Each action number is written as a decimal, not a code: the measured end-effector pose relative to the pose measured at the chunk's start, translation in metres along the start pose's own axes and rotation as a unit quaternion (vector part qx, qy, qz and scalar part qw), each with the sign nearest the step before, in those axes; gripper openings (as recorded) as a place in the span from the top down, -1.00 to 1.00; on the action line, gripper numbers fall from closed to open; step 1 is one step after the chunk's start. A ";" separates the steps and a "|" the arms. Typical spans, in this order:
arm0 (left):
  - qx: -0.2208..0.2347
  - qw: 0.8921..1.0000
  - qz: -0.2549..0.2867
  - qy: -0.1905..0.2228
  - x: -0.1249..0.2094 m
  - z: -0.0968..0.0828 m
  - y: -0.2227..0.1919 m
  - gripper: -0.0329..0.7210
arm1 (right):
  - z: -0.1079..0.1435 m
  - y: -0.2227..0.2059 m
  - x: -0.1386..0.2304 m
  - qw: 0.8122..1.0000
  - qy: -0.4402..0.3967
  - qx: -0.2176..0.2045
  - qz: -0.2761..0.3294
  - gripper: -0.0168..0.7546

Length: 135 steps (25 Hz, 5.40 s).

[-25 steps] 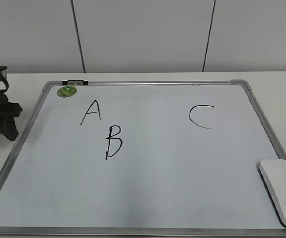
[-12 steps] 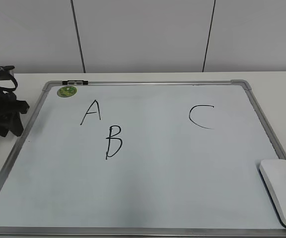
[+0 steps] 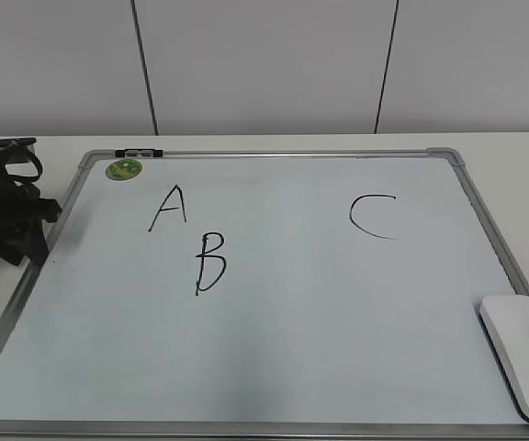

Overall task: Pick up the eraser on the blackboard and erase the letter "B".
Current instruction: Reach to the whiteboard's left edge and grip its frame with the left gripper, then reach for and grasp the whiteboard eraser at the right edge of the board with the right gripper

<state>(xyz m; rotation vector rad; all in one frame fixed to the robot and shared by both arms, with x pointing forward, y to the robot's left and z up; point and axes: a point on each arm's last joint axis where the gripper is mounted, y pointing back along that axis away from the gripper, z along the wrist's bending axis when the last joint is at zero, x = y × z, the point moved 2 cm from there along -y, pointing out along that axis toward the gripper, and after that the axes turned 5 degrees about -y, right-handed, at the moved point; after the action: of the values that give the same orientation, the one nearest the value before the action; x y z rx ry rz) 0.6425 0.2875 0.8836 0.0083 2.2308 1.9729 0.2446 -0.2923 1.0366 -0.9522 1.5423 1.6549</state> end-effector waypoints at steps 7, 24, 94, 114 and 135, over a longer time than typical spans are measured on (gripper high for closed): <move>0.002 1.000 0.000 0.002 0.000 0.000 -0.001 0.31 | 0.000 0.000 0.000 1.000 0.000 0.000 0.000 -0.56; 0.020 1.000 0.014 0.019 -0.001 -0.003 -0.004 0.88 | 0.000 0.000 0.000 1.000 0.000 0.000 0.000 -0.56; 0.023 0.999 0.018 0.021 0.000 -0.004 -0.004 0.88 | 0.005 -0.158 -0.070 0.936 -0.046 -0.051 0.346 -0.56; 0.023 0.999 0.018 0.021 0.000 -0.003 -0.004 0.88 | -0.003 -0.222 -0.051 0.919 -0.048 -0.028 0.389 -0.70; 0.024 0.999 0.018 0.022 0.000 -0.003 -0.004 0.88 | -0.010 -0.270 -0.016 0.892 -0.053 -0.006 0.448 -0.72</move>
<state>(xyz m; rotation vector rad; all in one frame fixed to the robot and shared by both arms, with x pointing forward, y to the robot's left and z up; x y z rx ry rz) 0.6426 0.2840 0.8801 0.0112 2.3222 1.9560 0.4853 -0.2829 0.9140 -0.0888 2.0467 2.2602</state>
